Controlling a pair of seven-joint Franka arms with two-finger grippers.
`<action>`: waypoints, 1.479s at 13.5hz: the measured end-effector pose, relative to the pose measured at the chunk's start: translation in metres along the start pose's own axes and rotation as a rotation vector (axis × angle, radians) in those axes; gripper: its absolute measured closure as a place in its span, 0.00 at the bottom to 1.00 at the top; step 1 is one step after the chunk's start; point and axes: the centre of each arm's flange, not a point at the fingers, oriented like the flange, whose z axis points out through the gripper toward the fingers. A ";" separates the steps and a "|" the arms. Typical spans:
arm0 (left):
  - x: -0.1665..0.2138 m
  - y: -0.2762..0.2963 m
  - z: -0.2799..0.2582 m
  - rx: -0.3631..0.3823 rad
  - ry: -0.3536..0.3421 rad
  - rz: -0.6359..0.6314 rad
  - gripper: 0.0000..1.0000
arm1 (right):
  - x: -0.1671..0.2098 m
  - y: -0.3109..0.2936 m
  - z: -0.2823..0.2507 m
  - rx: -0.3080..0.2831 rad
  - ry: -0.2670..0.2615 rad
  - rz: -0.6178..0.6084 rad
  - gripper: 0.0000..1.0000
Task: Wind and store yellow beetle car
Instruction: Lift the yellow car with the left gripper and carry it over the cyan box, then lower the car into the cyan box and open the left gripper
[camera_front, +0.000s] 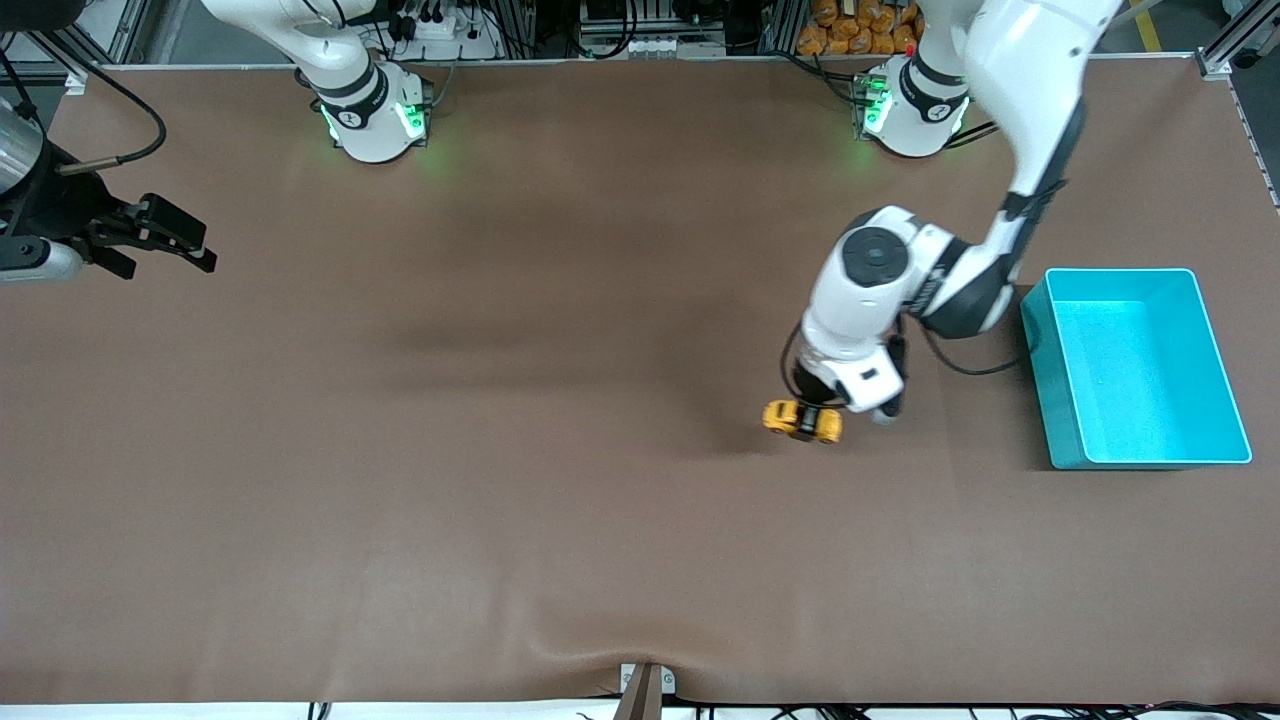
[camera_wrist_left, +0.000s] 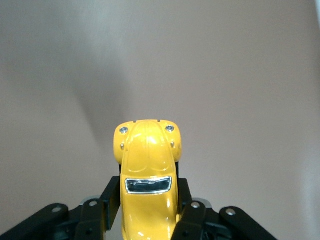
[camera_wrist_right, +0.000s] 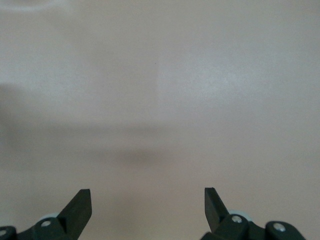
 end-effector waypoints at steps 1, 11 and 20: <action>0.024 0.002 -0.008 0.006 0.020 0.039 0.50 | 0.000 0.000 -0.002 0.000 0.004 0.000 0.00; 0.258 -0.035 -0.031 0.160 0.079 0.482 0.50 | 0.002 0.033 0.004 -0.002 -0.029 0.061 0.00; 0.386 -0.091 -0.066 0.304 -0.156 0.896 0.50 | 0.008 0.035 0.017 -0.003 -0.050 0.062 0.00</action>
